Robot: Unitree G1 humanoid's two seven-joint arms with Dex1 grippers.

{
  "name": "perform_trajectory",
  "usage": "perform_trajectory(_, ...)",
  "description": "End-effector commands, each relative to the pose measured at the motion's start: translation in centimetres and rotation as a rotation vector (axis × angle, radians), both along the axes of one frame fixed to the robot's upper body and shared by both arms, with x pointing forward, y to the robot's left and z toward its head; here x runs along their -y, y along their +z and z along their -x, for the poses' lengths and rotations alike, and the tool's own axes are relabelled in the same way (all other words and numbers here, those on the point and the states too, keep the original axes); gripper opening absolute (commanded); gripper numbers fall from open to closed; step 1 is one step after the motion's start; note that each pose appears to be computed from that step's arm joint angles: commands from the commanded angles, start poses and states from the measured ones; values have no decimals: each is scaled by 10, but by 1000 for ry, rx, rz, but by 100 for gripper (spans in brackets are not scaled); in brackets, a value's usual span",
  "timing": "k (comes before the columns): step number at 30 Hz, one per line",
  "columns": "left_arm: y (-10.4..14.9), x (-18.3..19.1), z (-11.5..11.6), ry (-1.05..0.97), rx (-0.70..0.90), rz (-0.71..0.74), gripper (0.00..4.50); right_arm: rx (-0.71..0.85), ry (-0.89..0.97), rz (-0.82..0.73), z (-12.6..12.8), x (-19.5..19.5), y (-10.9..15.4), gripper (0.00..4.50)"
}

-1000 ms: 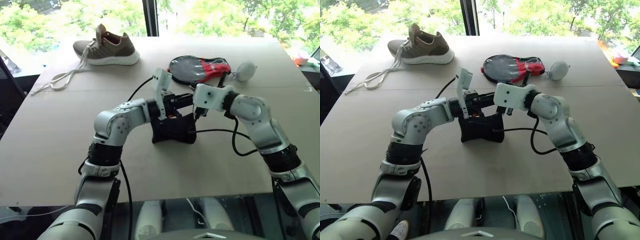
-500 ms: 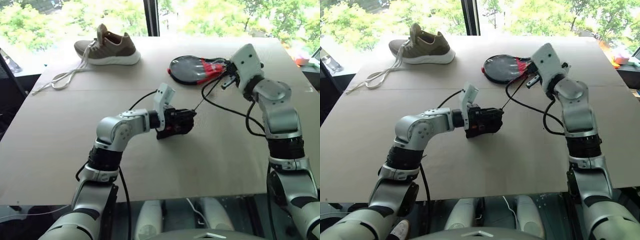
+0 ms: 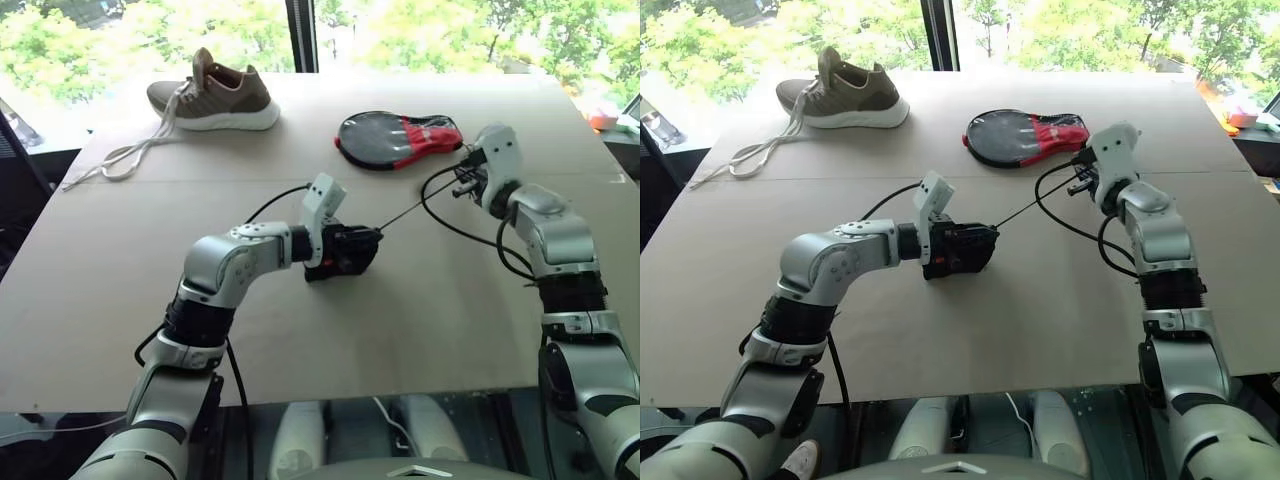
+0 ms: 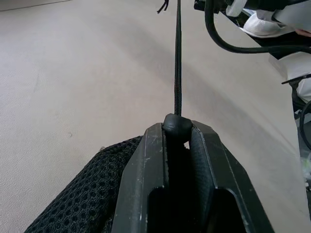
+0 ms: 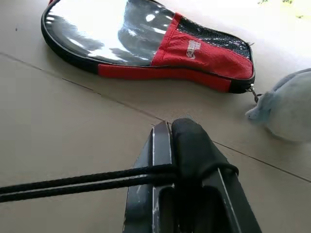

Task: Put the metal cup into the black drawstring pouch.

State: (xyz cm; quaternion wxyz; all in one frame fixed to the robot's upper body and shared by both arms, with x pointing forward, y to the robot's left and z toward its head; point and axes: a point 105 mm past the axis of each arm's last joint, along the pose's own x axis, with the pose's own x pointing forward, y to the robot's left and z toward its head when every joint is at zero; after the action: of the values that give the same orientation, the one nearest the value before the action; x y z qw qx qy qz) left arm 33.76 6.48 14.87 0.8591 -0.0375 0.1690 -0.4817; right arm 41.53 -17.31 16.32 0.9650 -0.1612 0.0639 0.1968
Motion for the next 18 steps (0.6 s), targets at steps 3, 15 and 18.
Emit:
perform_trajectory(3, 9, -9, 1, 18, 4, 68, 118, 1, 123, 70, 22, -7, -10, 64)
perform_trajectory(15, 59, -58, -5, 165, -80, 303, 450, 15, 289, -81, 83, -10, -12, 444)
perform_trajectory(18, 81, -86, -23, 416, 269, 251, 450, 102, 351, -202, 99, -19, 3, 444)
